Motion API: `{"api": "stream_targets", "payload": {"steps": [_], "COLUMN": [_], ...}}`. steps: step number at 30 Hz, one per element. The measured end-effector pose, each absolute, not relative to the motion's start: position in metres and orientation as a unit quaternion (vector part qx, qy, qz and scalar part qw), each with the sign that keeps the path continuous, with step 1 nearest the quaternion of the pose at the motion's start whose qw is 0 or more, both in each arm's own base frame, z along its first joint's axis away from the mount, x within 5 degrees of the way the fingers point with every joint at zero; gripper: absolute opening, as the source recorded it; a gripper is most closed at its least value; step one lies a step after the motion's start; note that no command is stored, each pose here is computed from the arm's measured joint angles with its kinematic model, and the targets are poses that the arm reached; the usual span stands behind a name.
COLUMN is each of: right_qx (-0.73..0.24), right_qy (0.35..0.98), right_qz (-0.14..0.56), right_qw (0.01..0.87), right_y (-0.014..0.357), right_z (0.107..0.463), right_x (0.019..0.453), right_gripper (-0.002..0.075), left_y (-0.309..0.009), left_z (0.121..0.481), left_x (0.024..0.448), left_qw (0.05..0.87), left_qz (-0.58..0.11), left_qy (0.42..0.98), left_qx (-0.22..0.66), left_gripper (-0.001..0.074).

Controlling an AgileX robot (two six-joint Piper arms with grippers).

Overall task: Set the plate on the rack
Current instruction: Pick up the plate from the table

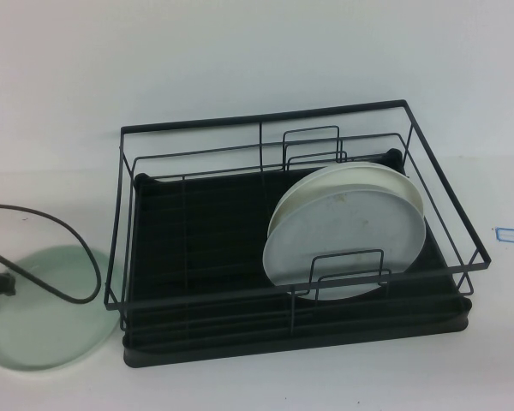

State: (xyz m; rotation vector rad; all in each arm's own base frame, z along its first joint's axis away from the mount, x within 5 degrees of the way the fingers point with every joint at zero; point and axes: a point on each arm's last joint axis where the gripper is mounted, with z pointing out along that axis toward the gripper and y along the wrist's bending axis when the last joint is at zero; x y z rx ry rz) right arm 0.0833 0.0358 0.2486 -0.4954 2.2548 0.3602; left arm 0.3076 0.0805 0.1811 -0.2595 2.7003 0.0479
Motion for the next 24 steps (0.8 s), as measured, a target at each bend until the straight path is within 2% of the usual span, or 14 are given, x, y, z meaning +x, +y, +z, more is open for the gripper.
{"api": "stream_targets", "payload": {"steps": [11, 15, 17, 20, 24], "right_qx": [-0.195, -0.195, -0.194, -0.193, -0.187], "right_qy": [0.887, 0.887, 0.887, 0.886, 0.883], "right_qz": [0.142, 0.142, 0.142, 0.14, 0.15], "right_qw": [0.393, 0.393, 0.394, 0.399, 0.403], "right_y": [0.036, 0.036, 0.036, 0.035, 0.037], "right_z": [0.248, 0.248, 0.248, 0.249, 0.25], "right_x": [0.083, 0.083, 0.084, 0.084, 0.085], "right_gripper": [0.0018, 0.0018, 0.0018, 0.0018, 0.0018], "left_y": [0.083, 0.086, 0.086, 0.087, 0.088], "left_z": [0.143, 0.137, 0.135, 0.134, 0.14], "left_x": [0.316, 0.32, 0.322, 0.322, 0.321], "left_qw": [0.17, 0.176, 0.178, 0.177, 0.185], "left_qz": [0.013, 0.013, 0.013, 0.015, 0.018], "left_qy": [0.981, 0.978, 0.977, 0.979, 0.978], "left_qx": [-0.096, -0.113, -0.116, -0.102, -0.098], "left_gripper": [0.0318, 0.0297, 0.0244, 0.0098, 0.0049]}}
